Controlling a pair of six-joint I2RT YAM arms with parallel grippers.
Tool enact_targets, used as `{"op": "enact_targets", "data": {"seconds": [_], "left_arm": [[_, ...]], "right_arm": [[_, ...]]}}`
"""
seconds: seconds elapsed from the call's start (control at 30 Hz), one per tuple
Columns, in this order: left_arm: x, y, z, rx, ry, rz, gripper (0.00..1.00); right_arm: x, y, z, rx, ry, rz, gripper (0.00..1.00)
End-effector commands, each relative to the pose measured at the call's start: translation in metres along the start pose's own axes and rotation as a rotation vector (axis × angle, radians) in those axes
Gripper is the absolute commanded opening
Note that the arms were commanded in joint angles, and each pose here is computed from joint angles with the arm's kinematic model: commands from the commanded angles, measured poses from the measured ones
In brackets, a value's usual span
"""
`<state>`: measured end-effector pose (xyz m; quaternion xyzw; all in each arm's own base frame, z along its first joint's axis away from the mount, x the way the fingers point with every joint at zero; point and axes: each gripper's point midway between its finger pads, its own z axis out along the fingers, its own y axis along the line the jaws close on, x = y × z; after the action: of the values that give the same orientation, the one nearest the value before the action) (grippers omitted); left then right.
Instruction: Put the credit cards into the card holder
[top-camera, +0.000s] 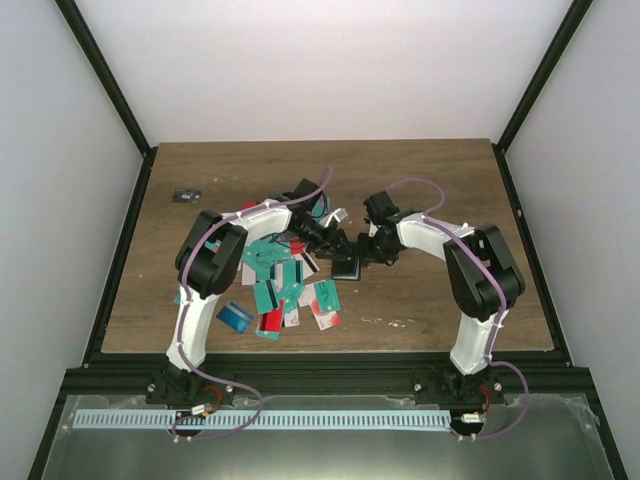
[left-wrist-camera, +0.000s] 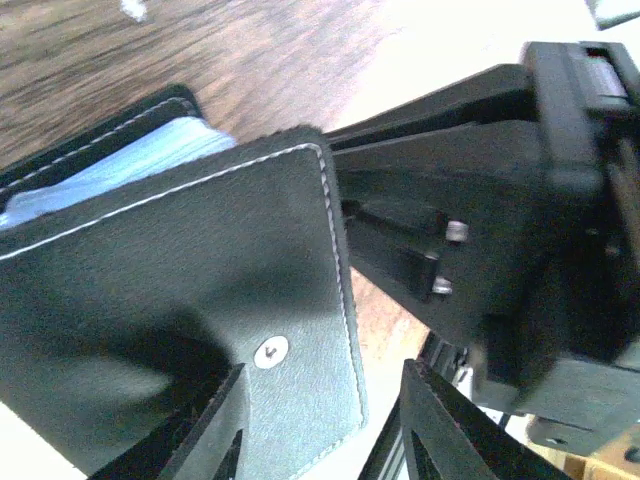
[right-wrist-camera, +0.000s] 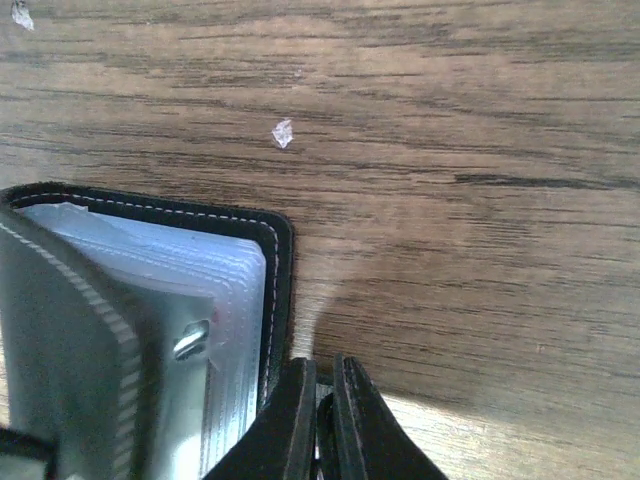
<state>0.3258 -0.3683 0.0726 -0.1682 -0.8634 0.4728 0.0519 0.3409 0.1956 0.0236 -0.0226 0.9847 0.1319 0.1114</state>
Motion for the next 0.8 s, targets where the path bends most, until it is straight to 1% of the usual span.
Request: {"op": "enact_targets", "data": {"seconds": [0.0, 0.07, 0.17, 0.23, 0.33, 0.5, 0.63, 0.77], "left_arm": [[-0.003, 0.02, 0.009, -0.046, -0.027, -0.033, 0.41], [-0.003, 0.025, 0.009, -0.064, -0.041, -0.047, 0.37], [-0.001, 0.041, 0.008, -0.138, -0.063, -0.097, 0.25], [-0.001, 0.048, 0.008, -0.17, -0.07, -0.111, 0.19], [0.0, 0.058, 0.006, -0.229, -0.077, -0.123, 0.13], [0.004, 0.076, 0.005, -0.349, -0.06, -0.133, 0.06], [0.007, 0.082, 0.01, -0.424, -0.045, -0.115, 0.05], [0.008, 0.087, 0.012, -0.465, -0.037, -0.119, 0.05]], "right_arm": [[0.007, -0.002, 0.002, -0.037, 0.014, 0.033, 0.01], [0.007, -0.003, 0.001, -0.035, 0.014, 0.035, 0.01], [0.007, -0.004, 0.0, -0.037, 0.014, 0.031, 0.01], [0.005, -0.003, -0.003, -0.04, 0.011, 0.03, 0.01], [0.002, -0.002, -0.007, -0.042, 0.007, 0.024, 0.01], [-0.004, 0.001, -0.015, -0.04, 0.0, 0.021, 0.01], [-0.008, 0.006, -0.021, -0.055, -0.002, 0.03, 0.01], [-0.013, 0.018, -0.027, -0.105, -0.005, 0.045, 0.01]]}}
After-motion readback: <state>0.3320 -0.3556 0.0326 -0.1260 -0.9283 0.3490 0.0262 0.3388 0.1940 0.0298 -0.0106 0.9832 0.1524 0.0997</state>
